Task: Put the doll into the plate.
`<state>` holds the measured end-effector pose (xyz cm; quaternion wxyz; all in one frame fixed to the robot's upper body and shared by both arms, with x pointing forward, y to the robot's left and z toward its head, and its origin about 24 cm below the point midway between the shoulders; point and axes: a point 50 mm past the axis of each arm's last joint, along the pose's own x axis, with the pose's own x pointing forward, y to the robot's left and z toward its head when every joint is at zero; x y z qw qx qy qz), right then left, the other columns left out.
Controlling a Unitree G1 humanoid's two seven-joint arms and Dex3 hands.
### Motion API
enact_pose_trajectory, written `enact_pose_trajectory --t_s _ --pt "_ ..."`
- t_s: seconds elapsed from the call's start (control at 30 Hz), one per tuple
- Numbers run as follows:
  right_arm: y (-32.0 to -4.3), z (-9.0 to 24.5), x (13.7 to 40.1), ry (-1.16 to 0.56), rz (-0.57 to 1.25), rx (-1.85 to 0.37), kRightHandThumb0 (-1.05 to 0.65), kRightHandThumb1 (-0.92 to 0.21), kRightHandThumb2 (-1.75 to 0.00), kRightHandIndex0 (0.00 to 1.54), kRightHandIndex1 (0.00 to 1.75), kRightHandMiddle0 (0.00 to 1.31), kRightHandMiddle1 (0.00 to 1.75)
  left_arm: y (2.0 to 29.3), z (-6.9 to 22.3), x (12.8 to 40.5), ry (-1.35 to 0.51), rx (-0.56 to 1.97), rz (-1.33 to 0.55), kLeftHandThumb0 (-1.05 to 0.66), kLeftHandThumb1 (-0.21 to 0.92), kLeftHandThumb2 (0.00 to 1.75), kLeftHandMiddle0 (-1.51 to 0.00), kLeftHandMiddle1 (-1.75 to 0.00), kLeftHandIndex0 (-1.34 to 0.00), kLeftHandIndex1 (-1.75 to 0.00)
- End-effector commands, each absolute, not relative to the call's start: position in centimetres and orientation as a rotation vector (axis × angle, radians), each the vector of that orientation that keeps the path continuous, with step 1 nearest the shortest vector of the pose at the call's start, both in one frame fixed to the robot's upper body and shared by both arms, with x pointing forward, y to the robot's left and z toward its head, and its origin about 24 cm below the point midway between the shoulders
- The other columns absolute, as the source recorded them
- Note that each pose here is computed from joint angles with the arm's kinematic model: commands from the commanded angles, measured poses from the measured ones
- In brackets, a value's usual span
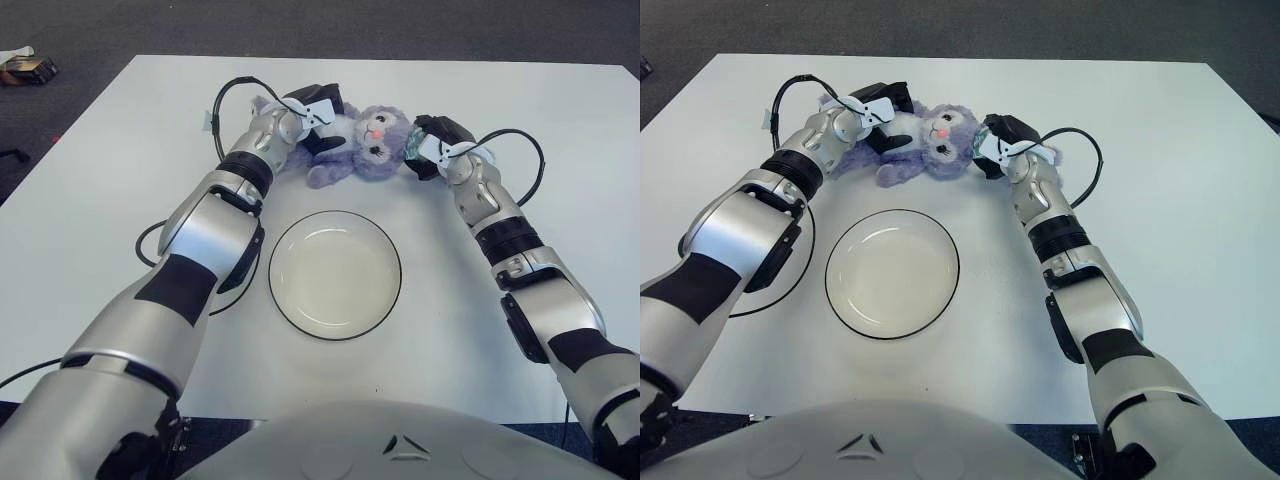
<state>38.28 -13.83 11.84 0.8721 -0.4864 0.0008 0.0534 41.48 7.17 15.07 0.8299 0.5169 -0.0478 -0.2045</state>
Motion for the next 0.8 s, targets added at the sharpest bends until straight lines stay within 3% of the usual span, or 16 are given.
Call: enact_pose_trajectory --t_s 0.0,0.1,0.2,0.77 --pt "-15.1 12.3 38.2 -0.014 0.067 -1.01 0.46 -0.33 -1.29 0.59 1.75 0.67 1.75 8.4 13.6 41.3 -0.033 1.139 -0.445 -0.1 0.75 0.41 -0.85 -1.75 -0.71 -1.75" --pt "-15.0 12.8 38.1 -0.038 0.067 -1.004 0.46 -0.33 -1.29 0.59 1.75 0.67 1.75 8.7 13.9 41.4 -0.035 1.159 -0.442 -0.18 0.84 0.24 -0.88 -1.75 -0.69 -1.75" --pt "-15.0 13.1 37.9 -0.053 0.069 -1.001 0.46 -0.33 -1.29 0.59 1.75 0.67 1.75 9.0 14.1 41.5 -0.037 1.171 -0.442 -0.21 0.87 0.18 -0.88 -1.75 -0.69 -1.75" --pt "-14.9 15.4 37.1 -0.089 0.094 -1.001 0.46 -0.33 -1.29 0.59 1.75 0.68 1.75 10.3 15.5 41.7 -0.113 1.29 -0.445 -0.24 0.92 0.11 -0.86 -1.75 -0.67 -1.75"
